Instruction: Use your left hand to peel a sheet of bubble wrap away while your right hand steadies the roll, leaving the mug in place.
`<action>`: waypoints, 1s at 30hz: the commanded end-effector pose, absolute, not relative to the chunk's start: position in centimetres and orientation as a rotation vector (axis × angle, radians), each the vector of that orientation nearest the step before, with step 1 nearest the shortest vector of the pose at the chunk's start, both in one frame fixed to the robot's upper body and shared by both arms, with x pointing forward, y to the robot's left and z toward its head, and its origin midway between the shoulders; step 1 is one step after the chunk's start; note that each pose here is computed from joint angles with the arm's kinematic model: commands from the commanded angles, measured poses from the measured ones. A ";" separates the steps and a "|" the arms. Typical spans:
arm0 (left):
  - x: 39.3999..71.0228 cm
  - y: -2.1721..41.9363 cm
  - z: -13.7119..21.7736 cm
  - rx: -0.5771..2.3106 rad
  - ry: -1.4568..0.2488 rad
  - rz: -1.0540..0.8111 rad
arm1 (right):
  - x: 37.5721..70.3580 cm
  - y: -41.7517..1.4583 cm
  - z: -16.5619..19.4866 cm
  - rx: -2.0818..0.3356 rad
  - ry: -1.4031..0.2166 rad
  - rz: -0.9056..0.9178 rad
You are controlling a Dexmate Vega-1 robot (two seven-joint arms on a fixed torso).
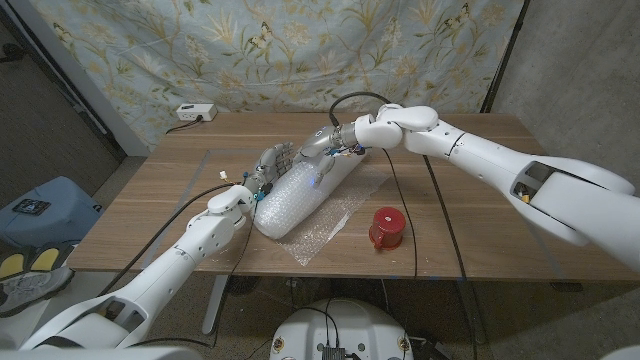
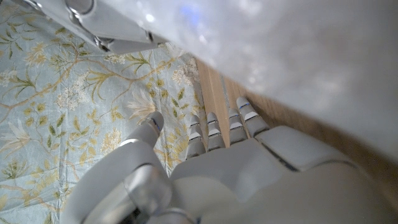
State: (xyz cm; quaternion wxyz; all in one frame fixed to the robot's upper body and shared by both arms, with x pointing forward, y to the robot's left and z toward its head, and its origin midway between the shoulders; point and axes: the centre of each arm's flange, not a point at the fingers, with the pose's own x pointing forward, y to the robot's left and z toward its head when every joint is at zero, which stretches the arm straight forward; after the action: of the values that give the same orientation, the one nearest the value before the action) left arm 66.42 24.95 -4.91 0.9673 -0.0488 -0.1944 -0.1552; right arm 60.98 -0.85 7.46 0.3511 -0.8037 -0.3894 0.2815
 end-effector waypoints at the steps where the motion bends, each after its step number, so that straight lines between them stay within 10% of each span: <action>1: 66.5 24.7 -5.0 -0.096 -0.385 -0.322 | 61.3 -2.4 7.3 -1.974 -1.104 0.674; 30: 66.7 25.3 -4.2 -0.087 -0.380 -0.344 | 62.3 -5.6 8.3 -1.924 -1.105 0.626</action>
State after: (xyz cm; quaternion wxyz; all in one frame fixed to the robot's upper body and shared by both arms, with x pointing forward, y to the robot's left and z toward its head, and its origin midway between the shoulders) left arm 66.83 24.97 -4.72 0.9678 -0.0450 -0.1848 -0.1649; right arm 61.60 -4.31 8.16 0.3966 -0.7644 -0.4384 0.2574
